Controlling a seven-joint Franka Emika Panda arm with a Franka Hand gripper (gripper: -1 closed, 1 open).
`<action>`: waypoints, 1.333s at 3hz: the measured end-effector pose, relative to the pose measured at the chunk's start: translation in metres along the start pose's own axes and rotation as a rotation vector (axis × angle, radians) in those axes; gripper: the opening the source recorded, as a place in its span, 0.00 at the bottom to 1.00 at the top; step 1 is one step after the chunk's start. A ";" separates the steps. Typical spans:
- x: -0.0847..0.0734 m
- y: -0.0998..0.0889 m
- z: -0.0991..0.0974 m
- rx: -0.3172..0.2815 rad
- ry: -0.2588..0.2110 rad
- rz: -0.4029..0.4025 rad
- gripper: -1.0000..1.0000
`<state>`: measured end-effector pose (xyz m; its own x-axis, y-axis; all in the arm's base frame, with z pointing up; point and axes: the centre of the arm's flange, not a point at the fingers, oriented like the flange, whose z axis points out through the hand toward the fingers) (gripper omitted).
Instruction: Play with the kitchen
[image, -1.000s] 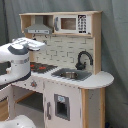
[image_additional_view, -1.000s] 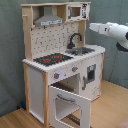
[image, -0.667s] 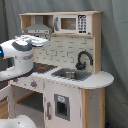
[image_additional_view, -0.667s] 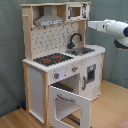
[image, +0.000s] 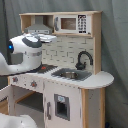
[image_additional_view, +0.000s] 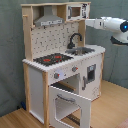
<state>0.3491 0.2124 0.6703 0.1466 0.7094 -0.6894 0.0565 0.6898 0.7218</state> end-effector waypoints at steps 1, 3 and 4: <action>-0.011 0.014 0.015 -0.020 0.014 -0.026 1.00; -0.025 0.028 0.048 -0.032 0.065 -0.036 1.00; -0.024 0.029 0.070 -0.022 0.089 -0.032 1.00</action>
<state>0.4161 0.2051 0.7116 0.0569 0.6959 -0.7158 0.0376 0.7150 0.6981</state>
